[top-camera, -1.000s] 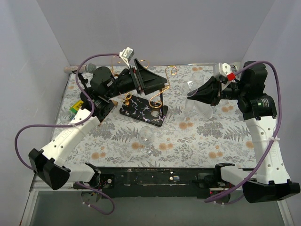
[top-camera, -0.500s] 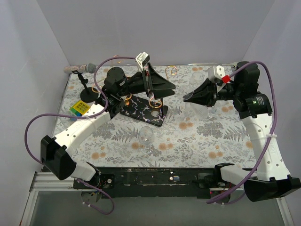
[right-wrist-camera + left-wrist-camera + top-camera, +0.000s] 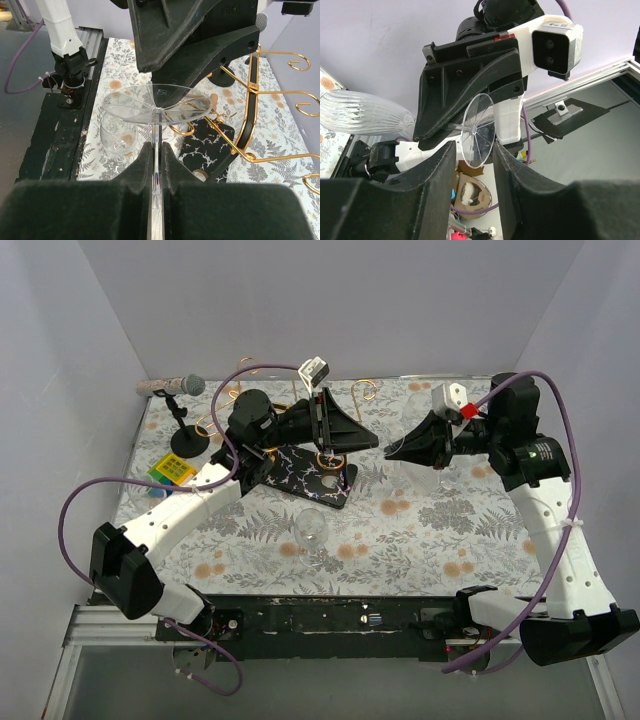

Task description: Place the wine glass upside down on the wine glass rack

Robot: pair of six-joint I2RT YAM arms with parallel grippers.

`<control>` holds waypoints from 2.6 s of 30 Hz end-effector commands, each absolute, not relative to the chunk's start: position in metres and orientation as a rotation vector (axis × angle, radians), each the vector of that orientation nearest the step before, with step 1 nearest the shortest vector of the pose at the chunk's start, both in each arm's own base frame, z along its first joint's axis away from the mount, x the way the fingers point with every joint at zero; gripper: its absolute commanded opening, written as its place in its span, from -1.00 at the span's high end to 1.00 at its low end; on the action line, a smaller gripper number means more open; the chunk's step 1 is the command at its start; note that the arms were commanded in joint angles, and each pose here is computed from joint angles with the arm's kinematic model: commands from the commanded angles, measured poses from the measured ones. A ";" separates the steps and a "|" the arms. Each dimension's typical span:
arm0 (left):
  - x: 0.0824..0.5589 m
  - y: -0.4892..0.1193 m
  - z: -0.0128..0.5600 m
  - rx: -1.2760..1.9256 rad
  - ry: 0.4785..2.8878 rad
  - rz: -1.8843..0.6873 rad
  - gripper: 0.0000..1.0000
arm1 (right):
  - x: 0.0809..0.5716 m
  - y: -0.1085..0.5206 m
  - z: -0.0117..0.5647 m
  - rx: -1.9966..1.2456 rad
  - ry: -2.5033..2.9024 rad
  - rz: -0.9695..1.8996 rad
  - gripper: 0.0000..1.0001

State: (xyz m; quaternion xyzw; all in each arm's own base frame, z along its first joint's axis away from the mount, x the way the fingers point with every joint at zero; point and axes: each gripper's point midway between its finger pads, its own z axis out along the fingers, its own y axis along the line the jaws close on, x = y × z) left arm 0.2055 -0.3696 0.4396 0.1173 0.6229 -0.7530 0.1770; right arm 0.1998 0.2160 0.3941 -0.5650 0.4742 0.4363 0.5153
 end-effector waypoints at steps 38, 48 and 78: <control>0.152 -0.261 0.535 0.192 1.565 -1.905 1.00 | 0.172 0.171 0.471 -1.341 1.107 0.691 -0.62; 0.179 -0.192 0.577 -0.087 1.467 -1.382 1.00 | 0.215 0.168 0.429 -1.249 1.259 0.729 -0.61; 0.274 -0.161 0.401 -0.601 1.774 -0.936 1.00 | 0.267 0.150 0.371 -1.152 1.413 0.845 -0.57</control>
